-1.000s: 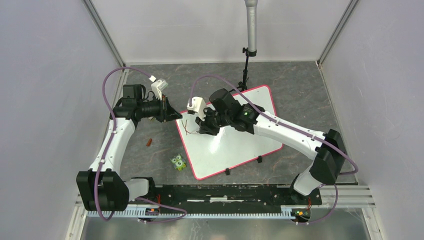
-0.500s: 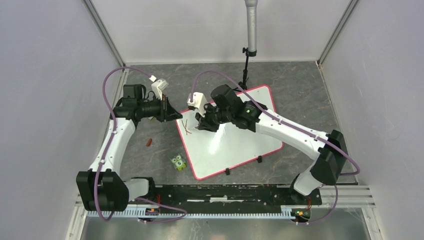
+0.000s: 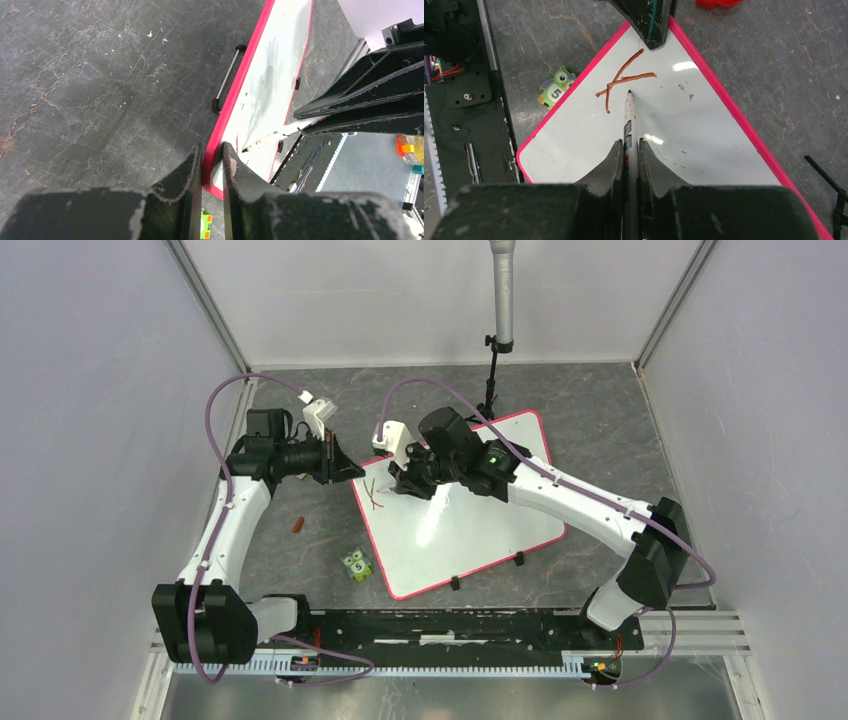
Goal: Write a sentence on the whiteboard
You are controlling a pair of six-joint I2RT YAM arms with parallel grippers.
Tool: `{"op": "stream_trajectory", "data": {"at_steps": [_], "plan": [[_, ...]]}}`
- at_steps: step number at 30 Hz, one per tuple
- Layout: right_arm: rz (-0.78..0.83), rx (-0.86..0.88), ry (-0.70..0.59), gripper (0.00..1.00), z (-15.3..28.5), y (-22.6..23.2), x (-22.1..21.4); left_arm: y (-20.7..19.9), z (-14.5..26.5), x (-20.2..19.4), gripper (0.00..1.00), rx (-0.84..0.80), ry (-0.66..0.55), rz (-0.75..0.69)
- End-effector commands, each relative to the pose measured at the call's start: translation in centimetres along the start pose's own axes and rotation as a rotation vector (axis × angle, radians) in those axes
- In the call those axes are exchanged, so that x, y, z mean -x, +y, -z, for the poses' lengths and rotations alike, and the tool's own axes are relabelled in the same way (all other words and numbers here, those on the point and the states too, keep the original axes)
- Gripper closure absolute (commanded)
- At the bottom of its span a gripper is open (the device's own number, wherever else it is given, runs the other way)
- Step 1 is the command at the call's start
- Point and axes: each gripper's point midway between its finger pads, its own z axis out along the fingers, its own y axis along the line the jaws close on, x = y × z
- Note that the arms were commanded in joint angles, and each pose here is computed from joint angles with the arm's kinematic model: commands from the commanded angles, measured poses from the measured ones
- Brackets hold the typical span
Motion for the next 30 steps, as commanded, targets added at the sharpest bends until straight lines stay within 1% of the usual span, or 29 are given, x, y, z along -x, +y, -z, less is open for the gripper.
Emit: {"op": "stream_trajectory", "data": {"at_steps": [1,13,23,30], "plan": [[0.029,-0.057,-0.023,1.0,0.3,-1.6,1.4,-0.5,-0.1,0.1,0.98,0.009,0.003,0.009],[0.021,-0.096,0.014,1.0,1.8,-3.0,-0.2,-0.4,-0.2,0.0,0.98,0.01,0.006,0.006],[0.002,-0.016,0.024,1.0,0.7,-1.3,-0.9,-0.3,-0.3,0.1,0.98,0.011,0.009,0.009],[0.003,0.026,0.071,1.0,0.3,0.3,-3.2,-0.3,-0.3,0.0,0.97,0.012,0.01,0.008]]}}
